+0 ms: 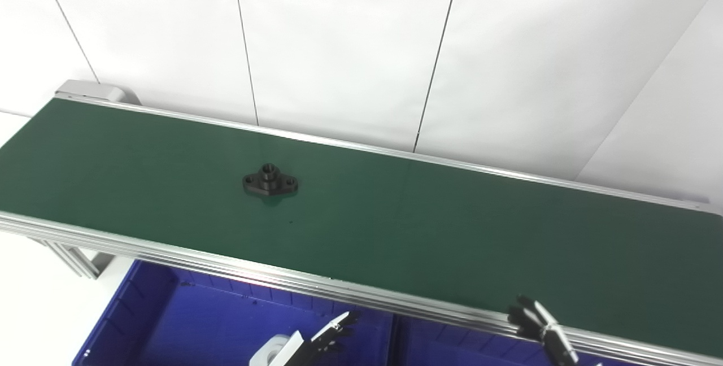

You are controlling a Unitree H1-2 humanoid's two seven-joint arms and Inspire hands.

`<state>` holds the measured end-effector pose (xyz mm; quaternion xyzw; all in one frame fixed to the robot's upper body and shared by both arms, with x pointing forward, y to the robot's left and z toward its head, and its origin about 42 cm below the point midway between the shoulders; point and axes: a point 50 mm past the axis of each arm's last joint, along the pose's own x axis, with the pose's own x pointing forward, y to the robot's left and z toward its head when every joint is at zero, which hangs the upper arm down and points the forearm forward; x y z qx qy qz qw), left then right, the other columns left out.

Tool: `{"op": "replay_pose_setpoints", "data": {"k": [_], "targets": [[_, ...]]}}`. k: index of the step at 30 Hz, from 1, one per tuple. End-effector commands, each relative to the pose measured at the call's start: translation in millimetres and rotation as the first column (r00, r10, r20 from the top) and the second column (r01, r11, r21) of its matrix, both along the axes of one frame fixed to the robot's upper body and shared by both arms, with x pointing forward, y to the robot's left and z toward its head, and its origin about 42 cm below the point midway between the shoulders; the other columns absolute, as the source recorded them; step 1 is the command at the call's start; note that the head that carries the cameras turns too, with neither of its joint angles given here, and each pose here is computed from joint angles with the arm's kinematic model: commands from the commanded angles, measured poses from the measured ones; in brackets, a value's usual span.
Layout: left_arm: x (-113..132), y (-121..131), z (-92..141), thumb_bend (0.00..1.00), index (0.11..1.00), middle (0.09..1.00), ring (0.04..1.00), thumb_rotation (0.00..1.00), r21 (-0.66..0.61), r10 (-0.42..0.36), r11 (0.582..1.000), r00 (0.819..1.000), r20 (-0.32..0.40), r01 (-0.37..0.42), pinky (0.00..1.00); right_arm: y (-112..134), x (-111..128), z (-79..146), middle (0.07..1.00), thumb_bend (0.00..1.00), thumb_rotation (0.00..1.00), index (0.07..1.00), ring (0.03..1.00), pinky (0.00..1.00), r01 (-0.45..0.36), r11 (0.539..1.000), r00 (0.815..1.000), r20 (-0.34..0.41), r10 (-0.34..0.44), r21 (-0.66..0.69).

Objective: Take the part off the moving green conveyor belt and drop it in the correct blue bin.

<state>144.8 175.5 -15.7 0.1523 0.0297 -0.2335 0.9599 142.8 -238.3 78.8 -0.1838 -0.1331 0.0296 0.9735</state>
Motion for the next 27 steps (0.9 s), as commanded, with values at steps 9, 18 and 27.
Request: {"op": "replay_pose_setpoints", "data": {"k": [9,18,27], "targets": [[10,-3,8,0.94,0.945,0.927,0.883,0.49,-0.022,-0.018,1.000,0.998,0.058,0.019,0.78,-4,43,57,0.735,0.89,0.35,0.806,0.668,0.62,-0.041,0.998,0.964,0.261,0.050,-0.038],[12,-2,6,0.94,0.944,0.933,0.883,0.51,-0.001,-0.018,1.000,0.998,0.067,0.018,0.77,8,94,78,0.724,0.87,0.36,0.794,0.630,0.55,-0.076,0.989,0.955,0.277,0.109,-0.128],[17,-3,4,0.94,0.939,0.929,0.878,0.51,0.006,-0.020,1.000,0.997,0.070,0.019,0.76,20,144,89,0.747,0.82,0.24,0.781,0.675,0.59,-0.093,0.978,0.953,0.268,0.142,-0.184]]}}
